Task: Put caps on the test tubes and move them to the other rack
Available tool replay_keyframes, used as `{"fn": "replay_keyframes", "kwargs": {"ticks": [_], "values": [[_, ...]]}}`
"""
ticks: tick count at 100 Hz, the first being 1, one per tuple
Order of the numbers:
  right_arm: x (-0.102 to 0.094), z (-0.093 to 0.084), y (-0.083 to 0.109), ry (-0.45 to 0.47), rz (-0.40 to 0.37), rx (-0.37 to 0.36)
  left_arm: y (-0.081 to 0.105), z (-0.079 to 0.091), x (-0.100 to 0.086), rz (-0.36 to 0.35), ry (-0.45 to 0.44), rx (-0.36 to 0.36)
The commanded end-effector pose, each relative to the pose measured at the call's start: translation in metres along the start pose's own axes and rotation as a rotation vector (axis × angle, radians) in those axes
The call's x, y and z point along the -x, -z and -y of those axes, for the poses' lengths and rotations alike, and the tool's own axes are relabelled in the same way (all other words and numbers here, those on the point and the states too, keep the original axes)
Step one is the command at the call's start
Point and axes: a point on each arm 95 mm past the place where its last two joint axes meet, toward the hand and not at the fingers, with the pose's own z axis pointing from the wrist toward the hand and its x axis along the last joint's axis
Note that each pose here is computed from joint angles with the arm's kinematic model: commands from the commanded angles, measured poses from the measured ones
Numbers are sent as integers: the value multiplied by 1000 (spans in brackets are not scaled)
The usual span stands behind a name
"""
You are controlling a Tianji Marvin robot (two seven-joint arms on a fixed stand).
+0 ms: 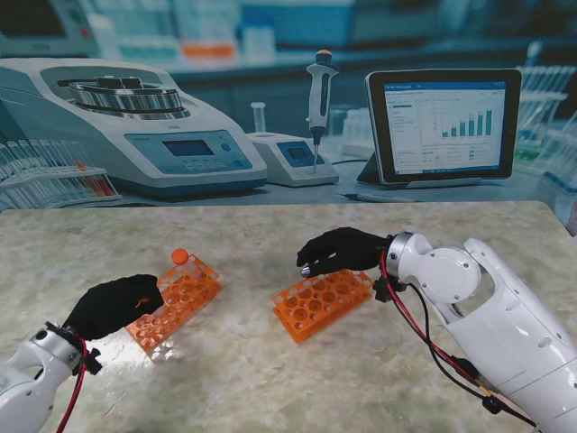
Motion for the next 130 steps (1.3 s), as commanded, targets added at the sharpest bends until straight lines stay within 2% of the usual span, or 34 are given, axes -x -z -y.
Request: {"fn": "replay_keyframes", "kwargs": {"ticks": [1,66,130], "values": [[0,3,1,0,2,-8,2,-5,-1,7,7,30],[0,3,4,1,-1,-10,2,-12,-1,24,16,80],[1,3,10,6,0,-5,1,-9,2,49,-39,86]]}}
